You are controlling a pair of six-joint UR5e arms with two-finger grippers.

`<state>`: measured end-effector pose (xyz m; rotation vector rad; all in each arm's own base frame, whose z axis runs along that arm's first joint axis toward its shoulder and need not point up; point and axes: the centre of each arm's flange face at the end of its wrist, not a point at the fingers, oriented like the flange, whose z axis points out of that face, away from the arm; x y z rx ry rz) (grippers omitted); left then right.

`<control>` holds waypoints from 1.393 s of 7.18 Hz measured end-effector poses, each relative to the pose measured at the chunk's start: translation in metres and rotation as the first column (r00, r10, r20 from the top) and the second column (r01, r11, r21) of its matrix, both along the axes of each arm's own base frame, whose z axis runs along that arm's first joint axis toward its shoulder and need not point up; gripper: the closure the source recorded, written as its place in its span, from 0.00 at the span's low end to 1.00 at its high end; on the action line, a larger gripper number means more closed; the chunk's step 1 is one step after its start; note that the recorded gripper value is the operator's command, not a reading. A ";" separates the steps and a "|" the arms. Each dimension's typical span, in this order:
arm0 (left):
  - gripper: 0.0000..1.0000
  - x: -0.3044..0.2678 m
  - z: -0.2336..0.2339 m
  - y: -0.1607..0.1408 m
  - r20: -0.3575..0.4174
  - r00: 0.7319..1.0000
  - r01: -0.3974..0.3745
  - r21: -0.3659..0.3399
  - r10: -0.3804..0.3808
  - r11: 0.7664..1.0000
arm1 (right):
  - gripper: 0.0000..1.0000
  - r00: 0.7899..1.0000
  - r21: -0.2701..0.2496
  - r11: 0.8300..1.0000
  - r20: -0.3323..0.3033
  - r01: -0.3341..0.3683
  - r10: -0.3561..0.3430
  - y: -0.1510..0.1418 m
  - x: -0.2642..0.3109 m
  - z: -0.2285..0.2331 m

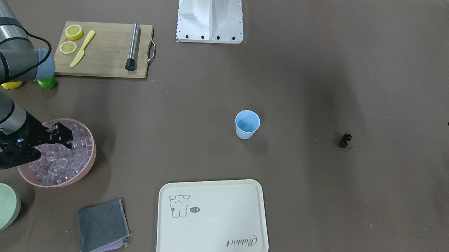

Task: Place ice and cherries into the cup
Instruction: 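Lower the right gripper into the bowl and grasp an ice cube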

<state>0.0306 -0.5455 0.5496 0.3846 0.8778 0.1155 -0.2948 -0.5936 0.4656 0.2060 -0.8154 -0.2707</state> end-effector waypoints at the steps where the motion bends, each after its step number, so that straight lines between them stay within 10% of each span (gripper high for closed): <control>1: 0.02 0.001 0.001 0.000 0.000 1.000 -0.001 -0.002 0.001 1.000 | 0.13 1.000 -0.004 1.000 0.004 -0.007 0.007 0.002 -0.003 0.000; 10: 0.02 0.003 0.015 -0.007 0.005 1.000 -0.003 -0.024 0.004 1.000 | 0.68 1.000 0.003 1.000 0.004 -0.004 0.004 0.010 -0.006 0.010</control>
